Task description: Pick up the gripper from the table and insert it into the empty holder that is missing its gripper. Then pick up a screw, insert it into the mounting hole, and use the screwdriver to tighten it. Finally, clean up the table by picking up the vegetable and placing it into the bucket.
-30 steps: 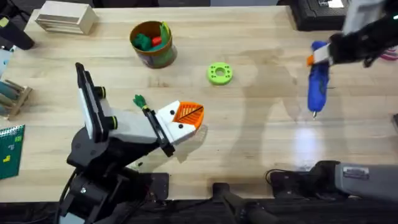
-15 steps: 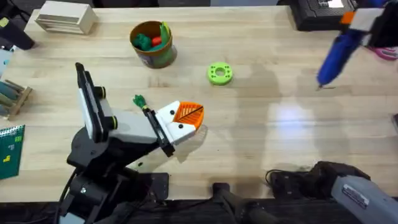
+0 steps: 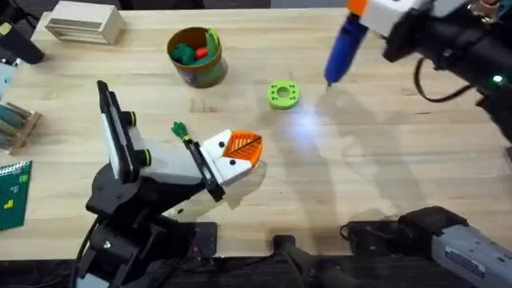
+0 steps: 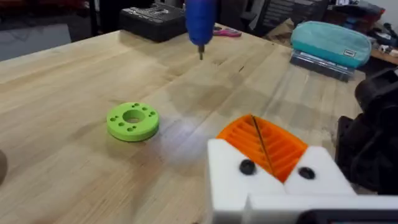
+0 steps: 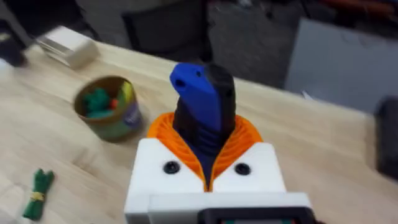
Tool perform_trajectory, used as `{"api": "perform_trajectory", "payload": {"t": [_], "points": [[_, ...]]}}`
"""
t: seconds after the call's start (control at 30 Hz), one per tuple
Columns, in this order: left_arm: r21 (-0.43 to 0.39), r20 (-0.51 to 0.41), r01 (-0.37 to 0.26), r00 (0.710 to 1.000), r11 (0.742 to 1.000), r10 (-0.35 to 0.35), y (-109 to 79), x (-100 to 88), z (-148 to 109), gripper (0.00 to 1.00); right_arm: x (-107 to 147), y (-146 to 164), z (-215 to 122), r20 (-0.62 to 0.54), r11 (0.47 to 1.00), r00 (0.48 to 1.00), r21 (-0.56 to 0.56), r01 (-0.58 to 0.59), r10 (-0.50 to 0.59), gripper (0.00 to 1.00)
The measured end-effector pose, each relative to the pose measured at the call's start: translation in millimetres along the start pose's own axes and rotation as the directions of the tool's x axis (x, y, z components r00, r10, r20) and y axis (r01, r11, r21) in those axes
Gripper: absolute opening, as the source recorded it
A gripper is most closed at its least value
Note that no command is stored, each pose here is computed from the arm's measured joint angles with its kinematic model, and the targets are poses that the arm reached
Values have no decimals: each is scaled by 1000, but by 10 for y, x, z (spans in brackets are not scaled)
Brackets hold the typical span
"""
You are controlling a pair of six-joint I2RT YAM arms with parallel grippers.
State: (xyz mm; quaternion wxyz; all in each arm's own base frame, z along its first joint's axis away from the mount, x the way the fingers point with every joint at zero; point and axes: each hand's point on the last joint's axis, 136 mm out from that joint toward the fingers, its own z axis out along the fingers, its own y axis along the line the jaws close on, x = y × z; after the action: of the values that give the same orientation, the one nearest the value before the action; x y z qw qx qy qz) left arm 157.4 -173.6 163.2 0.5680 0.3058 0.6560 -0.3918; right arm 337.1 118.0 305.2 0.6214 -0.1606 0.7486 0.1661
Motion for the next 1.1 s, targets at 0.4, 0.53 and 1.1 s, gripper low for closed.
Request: {"api": "perform_trajectory", "payload": {"t": [0.4,0.53,1.1], "points": [[0,0,0,1000,1000,0,1,0,0,10,-327,992,144,167,959,985,-272,77,-32,32],[0,0,0,1000,1000,0,1,0,0,10,-416,1278,81,211,935,977,-342,96,-23,32],[0,0,0,1000,1000,0,0,0,0,10,-530,1917,174,129,842,985,-538,-29,117,32]]}}
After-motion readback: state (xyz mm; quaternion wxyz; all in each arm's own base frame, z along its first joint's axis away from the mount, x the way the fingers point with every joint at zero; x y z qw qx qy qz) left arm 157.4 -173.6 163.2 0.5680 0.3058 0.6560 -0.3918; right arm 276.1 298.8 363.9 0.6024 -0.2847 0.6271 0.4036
